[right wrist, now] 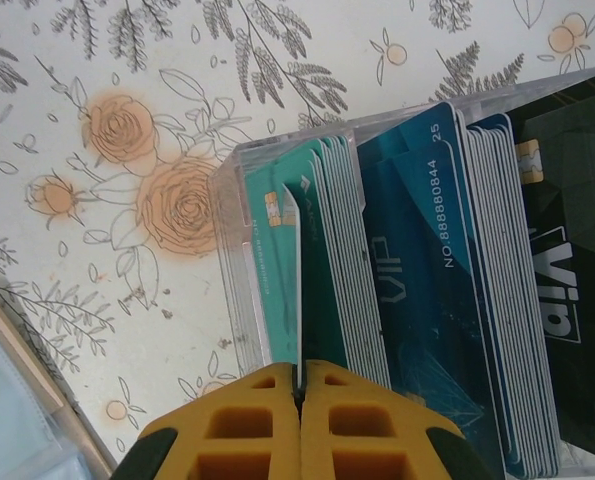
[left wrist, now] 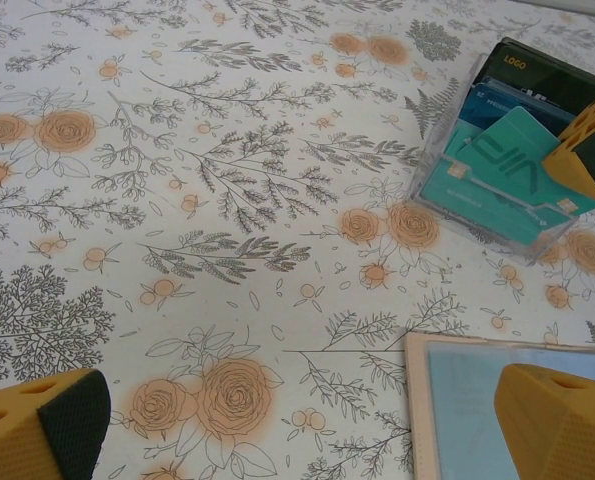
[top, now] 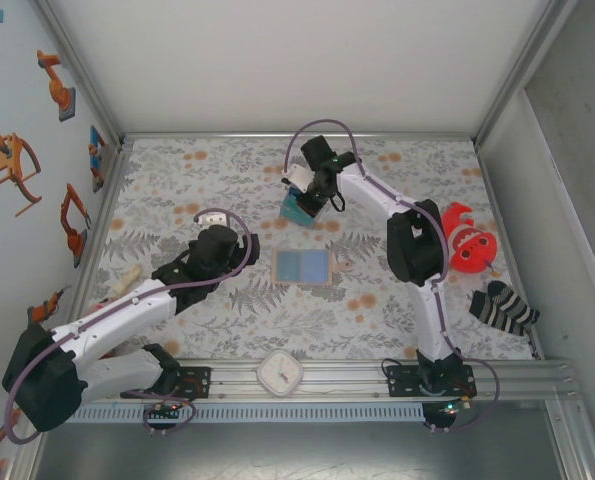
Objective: Take the credit cards out of the card holder
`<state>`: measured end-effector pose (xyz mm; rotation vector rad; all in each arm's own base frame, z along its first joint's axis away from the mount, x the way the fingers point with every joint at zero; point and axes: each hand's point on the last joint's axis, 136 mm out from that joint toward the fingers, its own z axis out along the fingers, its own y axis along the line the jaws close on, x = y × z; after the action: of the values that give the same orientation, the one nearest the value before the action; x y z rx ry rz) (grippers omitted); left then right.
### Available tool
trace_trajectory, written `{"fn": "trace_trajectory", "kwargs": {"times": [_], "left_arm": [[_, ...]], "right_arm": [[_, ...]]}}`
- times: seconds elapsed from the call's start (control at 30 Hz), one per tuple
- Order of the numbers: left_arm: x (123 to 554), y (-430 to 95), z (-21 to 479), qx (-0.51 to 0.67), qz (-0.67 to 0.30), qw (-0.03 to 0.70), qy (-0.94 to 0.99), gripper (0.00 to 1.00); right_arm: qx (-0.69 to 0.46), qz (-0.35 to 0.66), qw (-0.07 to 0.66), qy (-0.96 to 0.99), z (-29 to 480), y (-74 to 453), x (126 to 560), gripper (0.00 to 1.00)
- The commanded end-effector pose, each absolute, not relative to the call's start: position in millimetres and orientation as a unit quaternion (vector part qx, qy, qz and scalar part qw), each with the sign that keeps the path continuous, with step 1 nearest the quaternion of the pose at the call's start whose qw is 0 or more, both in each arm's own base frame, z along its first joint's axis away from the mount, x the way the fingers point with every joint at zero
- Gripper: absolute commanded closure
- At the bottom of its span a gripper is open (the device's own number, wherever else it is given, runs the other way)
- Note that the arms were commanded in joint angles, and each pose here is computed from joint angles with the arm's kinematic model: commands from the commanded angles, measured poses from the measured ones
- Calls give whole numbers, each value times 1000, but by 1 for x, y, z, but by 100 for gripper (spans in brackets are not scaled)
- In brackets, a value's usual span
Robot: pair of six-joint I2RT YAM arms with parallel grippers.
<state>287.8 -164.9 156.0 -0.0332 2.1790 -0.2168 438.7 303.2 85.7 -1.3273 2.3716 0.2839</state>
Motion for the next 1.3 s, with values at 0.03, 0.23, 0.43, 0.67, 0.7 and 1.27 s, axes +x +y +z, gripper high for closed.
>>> {"fn": "trace_trajectory", "kwargs": {"times": [0.03,0.23,0.43,0.67,0.7,1.27], "left_arm": [[287,-160,159,-25,-88,463,881,1],[288,-158,162,-31,-89,467,879,1],[288,-154,166,-39,-87,473,876,2],[289,-143,169,-71,-81,486,867,2],[289,-140,170,-78,-79,489,865,2],[261,-70,159,-226,-57,530,815,3]], "right_arm": [[-480,68,175,857,77,286,436,90],[-472,80,198,855,99,289,434,79],[-428,75,250,865,135,283,437,70],[-308,98,316,892,173,269,410,67],[-298,106,324,891,176,269,403,67],[-221,72,264,936,102,303,297,56]]}}
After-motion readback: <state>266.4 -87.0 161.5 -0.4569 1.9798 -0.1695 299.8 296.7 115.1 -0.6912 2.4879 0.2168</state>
